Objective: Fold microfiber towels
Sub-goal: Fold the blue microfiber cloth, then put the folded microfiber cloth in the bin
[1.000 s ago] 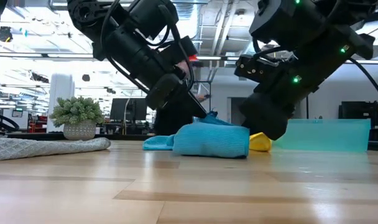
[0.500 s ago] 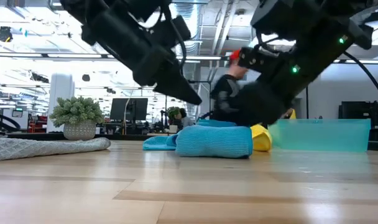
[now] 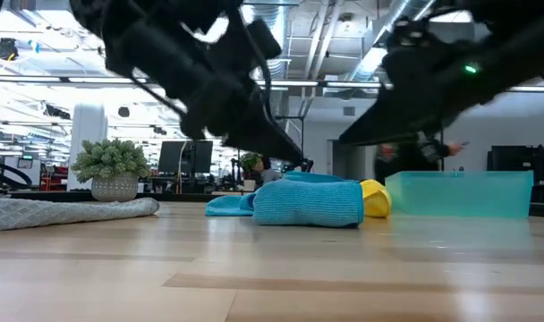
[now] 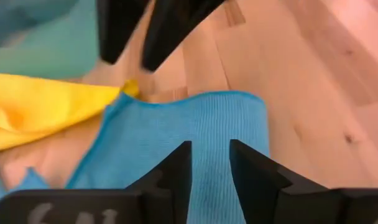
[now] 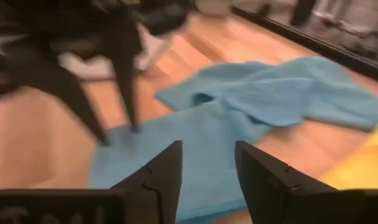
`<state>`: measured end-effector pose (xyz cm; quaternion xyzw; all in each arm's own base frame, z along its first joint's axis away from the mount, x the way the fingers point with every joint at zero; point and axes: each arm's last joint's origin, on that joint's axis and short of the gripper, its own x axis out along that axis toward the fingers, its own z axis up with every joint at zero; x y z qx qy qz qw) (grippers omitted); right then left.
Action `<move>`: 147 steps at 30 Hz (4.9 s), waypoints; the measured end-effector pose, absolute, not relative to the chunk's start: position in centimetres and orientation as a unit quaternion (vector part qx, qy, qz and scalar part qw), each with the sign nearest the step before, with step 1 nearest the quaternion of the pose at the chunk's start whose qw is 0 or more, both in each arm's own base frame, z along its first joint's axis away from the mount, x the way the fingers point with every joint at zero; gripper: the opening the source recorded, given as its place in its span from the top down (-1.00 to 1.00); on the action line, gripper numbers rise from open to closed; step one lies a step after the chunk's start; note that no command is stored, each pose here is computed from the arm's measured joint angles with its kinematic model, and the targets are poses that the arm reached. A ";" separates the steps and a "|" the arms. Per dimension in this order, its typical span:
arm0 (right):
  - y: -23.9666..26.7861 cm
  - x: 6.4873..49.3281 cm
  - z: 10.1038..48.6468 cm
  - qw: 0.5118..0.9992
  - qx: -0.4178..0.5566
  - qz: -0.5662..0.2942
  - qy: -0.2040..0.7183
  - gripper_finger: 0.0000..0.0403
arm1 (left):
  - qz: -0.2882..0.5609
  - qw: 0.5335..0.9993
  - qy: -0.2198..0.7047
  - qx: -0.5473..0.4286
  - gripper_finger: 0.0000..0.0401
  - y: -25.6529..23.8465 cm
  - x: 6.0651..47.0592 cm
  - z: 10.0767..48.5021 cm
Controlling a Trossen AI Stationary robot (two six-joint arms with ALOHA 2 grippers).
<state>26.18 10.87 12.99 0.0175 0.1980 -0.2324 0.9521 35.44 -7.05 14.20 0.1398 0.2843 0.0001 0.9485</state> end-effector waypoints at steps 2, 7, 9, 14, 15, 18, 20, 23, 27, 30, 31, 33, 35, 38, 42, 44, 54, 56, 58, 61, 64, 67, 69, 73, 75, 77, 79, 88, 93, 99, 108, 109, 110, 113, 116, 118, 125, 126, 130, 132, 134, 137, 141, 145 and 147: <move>11.6 25.7 11.8 0.963 0.022 -0.209 0.167 0.21 | 0.006 0.944 0.298 0.141 0.55 -6.9 35.6 13.2; 12.5 26.3 9.2 0.977 0.015 -0.159 0.142 0.35 | 0.013 0.940 0.318 0.121 0.62 -6.9 35.8 11.2; 12.5 26.8 7.9 0.976 0.011 -0.147 0.160 0.40 | 0.015 0.939 0.325 0.115 0.63 -6.9 35.7 10.9; 12.3 27.5 5.6 0.968 0.035 -0.151 0.197 0.49 | 0.020 0.940 0.326 0.101 0.64 -6.9 35.7 10.9; 12.2 27.5 5.5 0.967 0.041 -0.154 0.201 0.50 | 0.020 0.940 0.325 0.100 0.64 -6.9 35.7 10.9; 12.3 27.1 6.1 0.967 0.050 -0.151 0.200 0.54 | 0.020 0.940 0.328 0.096 0.64 -7.0 35.7 10.9; 12.5 26.8 7.5 0.971 0.050 -0.143 0.184 0.55 | 0.021 0.940 0.327 0.091 0.64 -7.0 35.7 10.9; 12.8 26.3 10.1 0.976 0.027 -0.158 0.149 0.58 | 0.019 0.941 0.326 0.090 0.64 -7.1 35.7 10.9; 11.6 26.7 12.6 0.972 -0.039 -0.199 0.118 0.61 | 0.019 0.941 0.325 0.092 0.64 -7.2 35.7 10.9; 9.3 28.0 12.8 0.974 -0.038 -0.189 0.118 0.64 | 0.019 0.941 0.325 0.092 0.64 -7.2 35.7 10.9; 8.5 28.4 12.6 0.976 -0.035 -0.178 0.119 0.65 | 0.019 0.941 0.325 0.092 0.64 -7.2 35.7 10.9; 6.9 29.2 12.0 0.980 -0.023 -0.161 0.115 0.65 | 0.019 0.941 0.325 0.092 0.64 -7.2 35.7 10.9; 5.4 29.9 11.2 0.983 -0.010 -0.147 0.109 0.65 | 0.019 0.941 0.325 0.092 0.64 -7.2 35.7 10.9; 3.7 30.6 9.7 0.985 0.004 -0.140 0.105 0.66 | 0.019 0.941 0.324 0.092 0.64 -7.2 35.7 10.9; 2.2 31.4 7.1 0.979 0.027 -0.149 0.139 0.66 | 0.019 0.941 0.324 0.091 0.64 -7.2 35.7 11.0; 1.7 31.4 5.7 0.974 0.043 -0.159 0.158 0.66 | 0.019 0.941 0.324 0.091 0.64 -7.2 35.7 11.0; 1.5 31.3 4.5 0.968 0.078 -0.175 0.163 0.66 | -0.007 0.958 0.274 0.090 0.64 -9.2 34.7 15.1; 1.5 31.2 5.1 0.969 0.069 -0.172 0.163 0.66 | -0.009 0.959 0.262 0.107 0.64 -9.7 34.2 16.5; 1.9 31.3 5.9 0.973 0.058 -0.163 0.152 0.66 | 0.012 0.957 0.253 0.142 0.64 -9.9 33.9 17.2; 2.6 31.3 8.1 0.981 0.046 -0.153 0.107 0.66 | 0.059 0.945 0.260 0.191 0.64 -9.4 33.8 17.0; 3.3 30.6 8.9 0.980 0.037 -0.166 0.103 0.66 | 0.061 0.946 0.258 0.187 0.64 -7.9 34.3 15.9; 4.8 29.9 9.2 0.983 0.059 -0.148 0.096 0.66 | 0.064 0.949 0.263 0.159 0.64 -6.0 34.0 15.1; 6.3 29.4 9.1 0.985 0.073 -0.122 0.098 0.66 | 0.075 0.953 0.256 0.141 0.64 -5.0 33.7 14.5; 9.1 28.7 8.5 0.985 0.066 -0.126 0.100 0.66 | 0.056 0.967 0.218 0.117 0.64 -3.9 33.9 14.3; 10.0 28.6 8.2 0.984 0.061 -0.134 0.098 0.66 | 0.039 0.971 0.208 0.108 0.64 -3.6 34.2 13.8; 10.8 28.8 7.9 0.984 0.062 -0.133 0.097 0.66 | 0.035 0.972 0.205 0.105 0.64 -3.5 34.4 13.1; 11.4 29.3 7.4 0.985 0.071 -0.127 0.097 0.66 | 0.039 0.973 0.202 0.103 0.64 -3.2 34.7 12.5; 12.5 29.9 3.7 0.977 0.105 -0.136 0.128 0.66 | 0.050 0.963 0.248 0.094 0.64 -3.1 34.5 10.5; 13.5 28.9 4.7 0.977 0.122 -0.124 0.124 0.66 | 0.080 0.959 0.257 0.094 0.64 -2.7 34.4 10.3; 14.1 28.0 9.7 0.982 0.113 -0.128 0.080 0.66 | 0.082 0.961 0.251 0.085 0.64 -2.8 34.5 10.5; 9.0 27.2 14.9 0.965 0.035 -0.192 0.176 0.21 | 0.064 0.963 0.251 0.079 0.64 -4.3 34.3 10.4; 8.2 27.3 15.2 0.964 0.039 -0.185 0.186 0.11 | 0.060 0.963 0.251 0.080 0.64 -4.6 34.2 10.4; 7.5 27.4 15.5 0.964 0.046 -0.171 0.196 0.02 | 0.057 0.962 0.253 0.081 0.64 -4.8 34.2 10.4; 5.6 27.5 15.6 0.962 0.048 -0.132 0.233 -0.22 | 0.051 0.962 0.254 0.083 0.64 -5.5 34.1 10.4; 4.2 28.0 15.5 0.962 0.046 -0.117 0.241 -0.34 | 0.058 0.962 0.252 0.088 0.64 -5.9 34.0 10.4; 3.6 28.3 14.5 0.957 0.041 -0.128 0.258 -0.36 | 0.066 0.961 0.251 0.091 0.64 -6.0 33.9 10.4; 2.8 29.2 9.4 0.938 0.062 -0.139 0.313 -0.37 | 0.066 0.962 0.251 0.091 0.64 -6.1 33.9 10.4; 2.9 29.3 8.7 0.935 0.071 -0.137 0.318 -0.37 | 0.065 0.961 0.251 0.091 0.64 -6.1 33.9 10.4; 3.0 29.5 7.1 0.928 0.099 -0.149 0.327 -0.37 | 0.065 0.958 0.262 0.094 0.64 -6.1 33.8 10.2; 3.4 29.5 6.7 0.927 0.101 -0.147 0.329 -0.36 | 0.064 0.957 0.266 0.096 0.64 -6.1 33.8 10.2; 3.8 29.5 6.7 0.927 0.102 -0.148 0.329 -0.32 | 0.065 0.955 0.271 0.097 0.64 -6.1 33.7 10.1; 4.2 29.4 6.6 0.927 0.103 -0.144 0.330 -0.16 | 0.065 0.955 0.273 0.097 0.64 -6.1 33.7 10.0; 4.7 29.3 6.6 0.926 0.115 -0.138 0.333 0.24 | 0.065 0.955 0.273 0.096 0.64 -6.1 33.7 10.0; 5.1 29.2 6.6 0.925 0.129 -0.117 0.337 0.72 | 0.067 0.954 0.277 0.091 0.64 -6.1 33.6 10.0; 5.2 29.3 6.6 0.924 0.138 -0.112 0.338 0.89 | 0.068 0.954 0.279 0.087 0.64 -6.1 33.6 9.9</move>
